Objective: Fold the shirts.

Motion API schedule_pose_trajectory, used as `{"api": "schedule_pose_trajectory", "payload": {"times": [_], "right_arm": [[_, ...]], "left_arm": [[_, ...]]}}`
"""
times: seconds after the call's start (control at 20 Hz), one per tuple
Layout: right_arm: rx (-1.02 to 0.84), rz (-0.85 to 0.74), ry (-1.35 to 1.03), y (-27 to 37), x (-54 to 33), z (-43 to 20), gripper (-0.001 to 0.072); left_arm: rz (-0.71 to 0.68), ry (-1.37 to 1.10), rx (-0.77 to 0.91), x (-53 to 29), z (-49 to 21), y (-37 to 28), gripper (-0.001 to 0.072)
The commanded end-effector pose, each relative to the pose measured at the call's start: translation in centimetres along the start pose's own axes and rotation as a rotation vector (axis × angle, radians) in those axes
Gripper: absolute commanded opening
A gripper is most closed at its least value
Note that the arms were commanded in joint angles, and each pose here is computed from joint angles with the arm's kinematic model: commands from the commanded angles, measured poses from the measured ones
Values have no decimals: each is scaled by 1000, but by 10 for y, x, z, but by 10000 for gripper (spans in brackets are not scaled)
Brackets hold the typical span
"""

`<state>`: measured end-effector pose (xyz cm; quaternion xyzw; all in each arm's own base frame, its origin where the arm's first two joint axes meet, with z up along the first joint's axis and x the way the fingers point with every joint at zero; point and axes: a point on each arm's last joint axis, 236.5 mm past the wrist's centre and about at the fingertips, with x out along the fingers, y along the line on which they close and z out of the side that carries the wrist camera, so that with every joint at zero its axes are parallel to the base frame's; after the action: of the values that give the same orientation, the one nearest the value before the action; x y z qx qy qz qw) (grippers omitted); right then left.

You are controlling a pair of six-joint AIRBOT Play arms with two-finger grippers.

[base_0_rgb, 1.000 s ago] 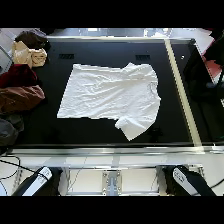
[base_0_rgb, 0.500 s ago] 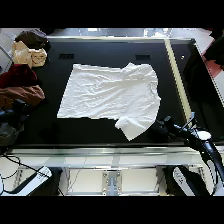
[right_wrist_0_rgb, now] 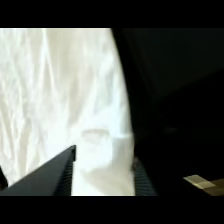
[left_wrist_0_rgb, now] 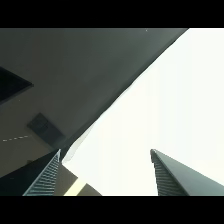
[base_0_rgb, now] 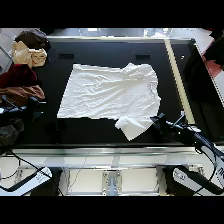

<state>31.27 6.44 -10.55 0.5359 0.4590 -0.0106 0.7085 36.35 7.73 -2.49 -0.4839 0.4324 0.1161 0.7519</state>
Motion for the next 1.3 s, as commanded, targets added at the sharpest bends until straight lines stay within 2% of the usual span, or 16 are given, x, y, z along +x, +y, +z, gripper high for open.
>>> {"api": "schedule_pose_trajectory", "payload": {"times": [0.0,0.05,0.1,0.35,0.45,0.65,0.85,1.15,1.25], "right_arm": [[-46,7,3,16,15,12,243],[-62,19,6,24,16,13,94],[-77,36,11,31,14,13,14],[-121,80,36,50,9,9,14],[-129,85,58,51,9,4,14],[-134,93,83,52,8,-2,14],[-139,98,81,55,7,-2,15],[-153,108,70,60,3,-1,14],[-153,108,70,60,3,-1,14]], "left_arm": [[-1,22,5,5,-7,-2,643],[-1,38,-14,6,-11,-1,642],[4,59,-61,7,-17,1,643],[53,153,-165,21,-57,33,625],[25,200,-179,30,-69,33,623],[-133,210,-178,48,-67,3,463],[-101,277,-169,69,-87,10,464],[-81,224,-179,73,-75,18,462],[-71,214,-166,79,-75,18,358]]}}
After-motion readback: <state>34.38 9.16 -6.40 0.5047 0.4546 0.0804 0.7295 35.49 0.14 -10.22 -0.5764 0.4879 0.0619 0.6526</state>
